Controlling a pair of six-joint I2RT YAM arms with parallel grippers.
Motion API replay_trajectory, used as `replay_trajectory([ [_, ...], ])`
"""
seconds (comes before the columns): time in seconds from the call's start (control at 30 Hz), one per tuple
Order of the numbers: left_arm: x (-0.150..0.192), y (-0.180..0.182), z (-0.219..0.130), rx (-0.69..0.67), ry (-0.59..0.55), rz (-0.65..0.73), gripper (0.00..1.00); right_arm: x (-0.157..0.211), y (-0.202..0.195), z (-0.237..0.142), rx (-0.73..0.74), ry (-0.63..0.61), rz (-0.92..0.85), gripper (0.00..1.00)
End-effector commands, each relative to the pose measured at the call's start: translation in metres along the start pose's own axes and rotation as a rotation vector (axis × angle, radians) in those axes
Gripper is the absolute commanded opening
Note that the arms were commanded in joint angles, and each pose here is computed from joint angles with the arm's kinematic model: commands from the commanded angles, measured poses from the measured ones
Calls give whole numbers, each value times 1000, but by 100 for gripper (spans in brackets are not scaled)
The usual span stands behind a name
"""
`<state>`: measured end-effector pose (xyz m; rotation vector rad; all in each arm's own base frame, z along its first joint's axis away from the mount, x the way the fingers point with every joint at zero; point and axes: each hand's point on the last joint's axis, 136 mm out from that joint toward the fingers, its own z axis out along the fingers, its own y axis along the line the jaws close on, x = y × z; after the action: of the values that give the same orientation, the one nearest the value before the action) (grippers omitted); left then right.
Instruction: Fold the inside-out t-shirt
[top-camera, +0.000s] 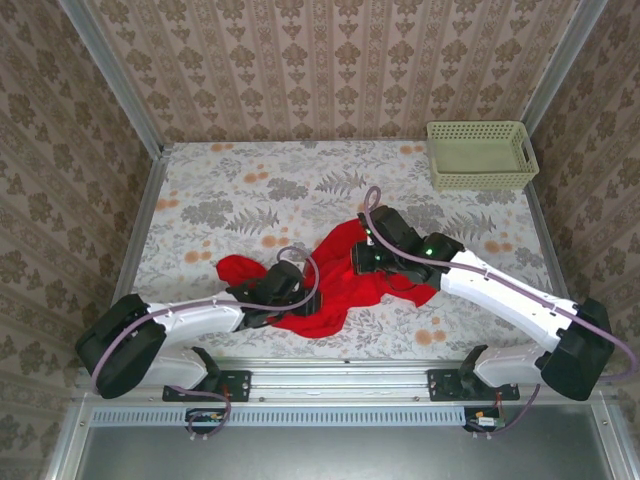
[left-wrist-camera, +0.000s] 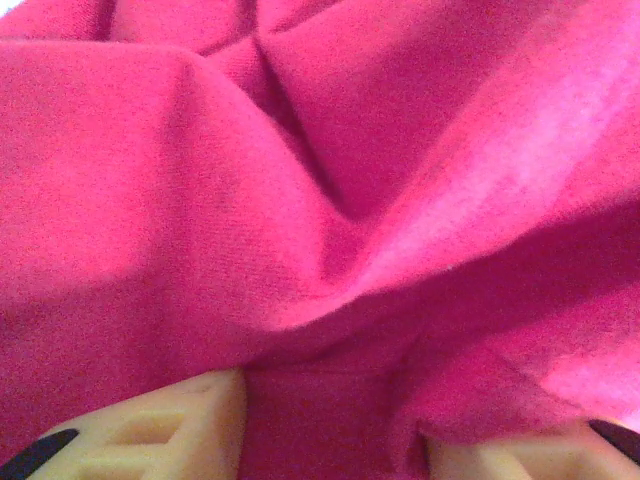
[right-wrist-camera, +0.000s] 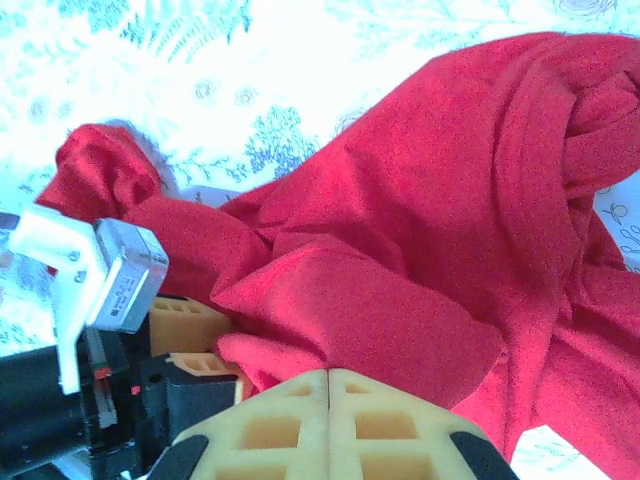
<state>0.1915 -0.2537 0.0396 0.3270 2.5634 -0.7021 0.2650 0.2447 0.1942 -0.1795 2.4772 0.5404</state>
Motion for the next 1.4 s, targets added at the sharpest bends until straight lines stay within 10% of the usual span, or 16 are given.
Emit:
replay_trajectory([
  [0.0, -1, 9, -4, -35, -5, 30, 53, -3, 0, -7, -10, -13, 35, 0],
  [0.7, -30, -5, -31, 55, -115, 68, 88, -2, -12, -24, -17, -64, 71, 0],
  [1.37, -76, -79, -8, 252, -138, 198, 78, 29, 14, -9, -278, -49, 33, 0],
])
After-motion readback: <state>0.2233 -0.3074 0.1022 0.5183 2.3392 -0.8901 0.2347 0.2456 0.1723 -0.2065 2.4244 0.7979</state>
